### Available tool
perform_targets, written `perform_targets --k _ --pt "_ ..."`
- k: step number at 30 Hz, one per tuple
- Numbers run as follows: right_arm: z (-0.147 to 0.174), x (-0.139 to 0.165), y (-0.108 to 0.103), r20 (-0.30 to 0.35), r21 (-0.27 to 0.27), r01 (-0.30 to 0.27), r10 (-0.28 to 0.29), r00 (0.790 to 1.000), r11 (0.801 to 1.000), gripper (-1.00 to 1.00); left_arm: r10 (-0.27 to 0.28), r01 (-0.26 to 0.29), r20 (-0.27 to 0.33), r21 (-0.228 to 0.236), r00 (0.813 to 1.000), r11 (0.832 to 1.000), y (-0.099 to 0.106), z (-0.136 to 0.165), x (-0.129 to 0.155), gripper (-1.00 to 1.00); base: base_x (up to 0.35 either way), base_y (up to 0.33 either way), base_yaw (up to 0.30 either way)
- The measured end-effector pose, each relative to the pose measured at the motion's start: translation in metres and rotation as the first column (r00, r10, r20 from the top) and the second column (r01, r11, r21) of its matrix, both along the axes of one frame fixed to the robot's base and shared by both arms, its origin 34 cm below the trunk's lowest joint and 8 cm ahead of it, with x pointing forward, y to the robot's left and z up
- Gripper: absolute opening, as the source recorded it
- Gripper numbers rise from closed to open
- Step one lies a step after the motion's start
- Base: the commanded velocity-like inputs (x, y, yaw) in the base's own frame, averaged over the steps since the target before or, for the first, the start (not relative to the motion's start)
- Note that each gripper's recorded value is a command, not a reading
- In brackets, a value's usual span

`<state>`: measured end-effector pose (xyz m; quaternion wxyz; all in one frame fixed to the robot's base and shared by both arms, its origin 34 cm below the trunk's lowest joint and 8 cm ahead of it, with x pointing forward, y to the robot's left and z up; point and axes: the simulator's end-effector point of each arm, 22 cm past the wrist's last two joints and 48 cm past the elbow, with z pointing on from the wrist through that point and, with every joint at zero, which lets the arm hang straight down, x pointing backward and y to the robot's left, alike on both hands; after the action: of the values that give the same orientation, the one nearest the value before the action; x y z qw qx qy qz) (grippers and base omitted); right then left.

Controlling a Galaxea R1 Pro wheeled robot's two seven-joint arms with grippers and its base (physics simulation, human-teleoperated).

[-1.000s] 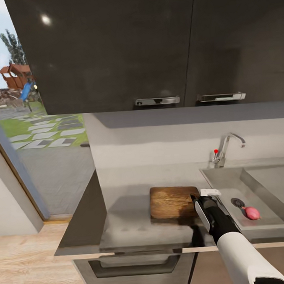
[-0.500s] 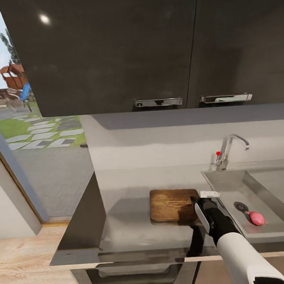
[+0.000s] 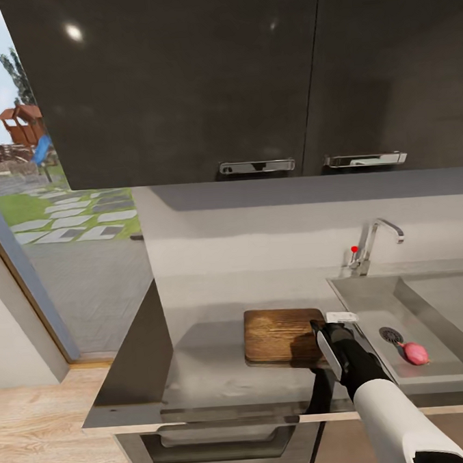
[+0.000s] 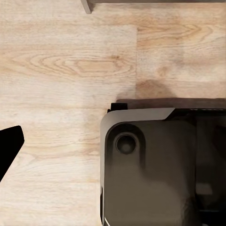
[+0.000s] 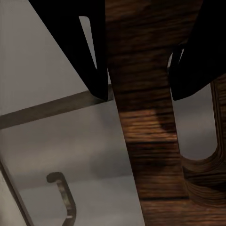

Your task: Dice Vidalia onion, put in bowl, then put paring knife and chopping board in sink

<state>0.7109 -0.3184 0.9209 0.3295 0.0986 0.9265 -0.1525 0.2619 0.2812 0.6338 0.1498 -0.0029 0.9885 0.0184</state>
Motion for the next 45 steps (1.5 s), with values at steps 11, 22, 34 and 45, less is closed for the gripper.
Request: perform_targets --k 11,22,34,45 --pt "-0.0010 -0.0004 0.0004 -0.003 0.001 -0.001 0.001 1.000 1.000 1.00 0.001 -0.001 0.000 0.000 1.000 1.000 0.0000 -0.0001 0.0000 1.00 0.000 0.000 0.000" --pt "-0.0012 -0.0001 0.0003 -0.002 0.006 -0.004 0.004 1.000 1.000 1.00 0.001 -0.001 0.000 0.000 1.000 1.000 0.0000 -0.0001 -0.0001 1.00 0.000 0.000 0.000" --pt "-0.0011 0.0003 0.0006 -0.001 0.006 -0.006 0.006 1.000 1.000 1.00 0.002 -0.002 -0.001 -0.001 1.000 1.000 0.0000 -0.0002 -0.0006 1.00 0.000 0.000 0.000" --pt "-0.0011 0.0007 0.0020 0.000 0.011 -0.009 0.009 1.000 1.000 1.00 0.001 -0.001 -0.001 0.000 1.000 1.000 0.0000 -0.0002 -0.0006 1.00 0.000 0.000 0.000"
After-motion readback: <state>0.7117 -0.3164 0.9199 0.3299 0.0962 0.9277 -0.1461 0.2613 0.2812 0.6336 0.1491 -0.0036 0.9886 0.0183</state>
